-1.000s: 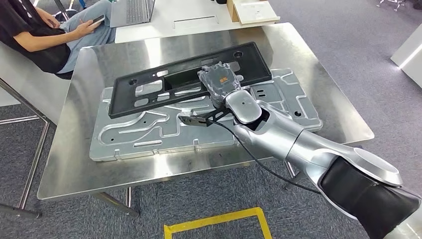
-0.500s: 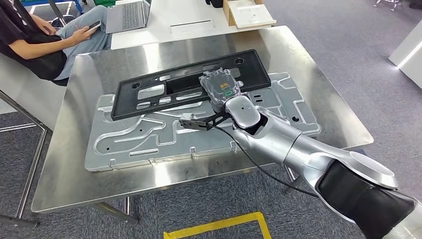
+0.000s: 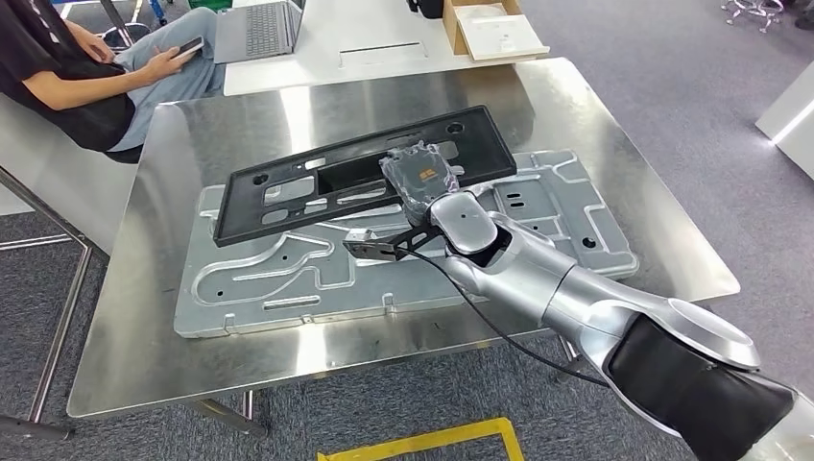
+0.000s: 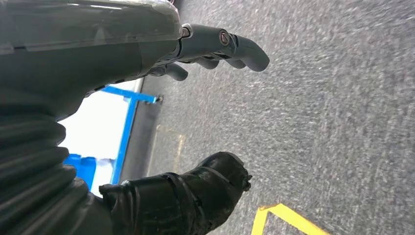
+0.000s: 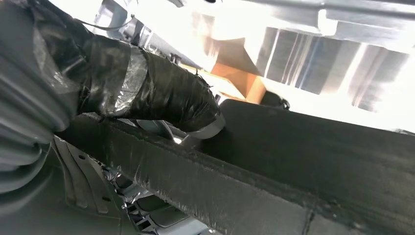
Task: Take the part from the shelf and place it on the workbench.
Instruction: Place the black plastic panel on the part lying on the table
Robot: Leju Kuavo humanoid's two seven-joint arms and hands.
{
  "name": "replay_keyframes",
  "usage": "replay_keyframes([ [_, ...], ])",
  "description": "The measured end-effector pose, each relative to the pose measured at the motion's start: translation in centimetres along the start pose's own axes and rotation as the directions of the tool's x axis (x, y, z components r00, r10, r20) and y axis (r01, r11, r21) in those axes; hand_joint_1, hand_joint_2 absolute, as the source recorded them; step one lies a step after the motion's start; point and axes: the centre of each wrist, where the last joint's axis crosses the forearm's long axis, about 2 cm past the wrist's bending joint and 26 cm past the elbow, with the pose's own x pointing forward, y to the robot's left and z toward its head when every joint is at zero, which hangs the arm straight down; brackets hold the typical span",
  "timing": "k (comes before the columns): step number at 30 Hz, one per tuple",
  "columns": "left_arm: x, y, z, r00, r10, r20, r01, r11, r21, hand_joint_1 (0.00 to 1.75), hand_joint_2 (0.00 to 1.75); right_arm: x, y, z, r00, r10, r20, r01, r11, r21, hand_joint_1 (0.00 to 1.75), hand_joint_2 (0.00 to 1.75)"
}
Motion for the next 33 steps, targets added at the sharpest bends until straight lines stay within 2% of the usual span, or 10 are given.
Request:
replay_keyframes([
  [4, 0.0, 0.0, 0.0, 1.0, 0.003, 0.009, -0.003, 1.0, -0.001, 0.0, 1.75, 0.0, 0.1, 0.1, 1.0, 0.002, 0.0, -0.002, 1.0, 0.006, 1.75, 1.75],
  [8, 0.0, 0.0, 0.0, 0.999, 0.017, 0.027, -0.017, 1.0, -0.013, 0.0, 1.75, 0.0, 0.1, 0.0, 1.0, 0.002, 0.005, -0.002, 1.0, 0.006, 0.0, 0.0],
  [17, 0.1, 0.0, 0.0, 0.999, 0.009, 0.034, -0.009, 1.0, -0.007, 0.0, 1.75, 0.5, 0.8, 0.5, 0.999, -0.028, 0.021, 0.028, 0.999, 0.027, 0.0, 0.0],
  [21, 0.1, 0.0, 0.0, 1.0, 0.009, 0.025, -0.009, 1.0, 0.008, 0.0, 0.0, 0.9, 1.8, 1.2, 0.999, -0.044, 0.029, 0.043, 0.998, 0.045, 0.0, 0.0],
  [27, 0.1, 0.1, 0.0, 0.999, 0.013, 0.032, -0.014, 1.0, 0.017, 0.0, 0.0, 2.2, 2.4, 1.7, 0.996, -0.066, 0.065, 0.062, 0.996, 0.066, 0.0, 0.0],
  [33, 0.2, 0.0, 0.0, 0.999, 0.014, 0.035, -0.015, 1.0, 0.015, 0.0, 0.0, 3.2, 1.6, 1.3, 0.993, -0.079, 0.088, 0.074, 0.996, 0.054, 0.0, 0.0],
])
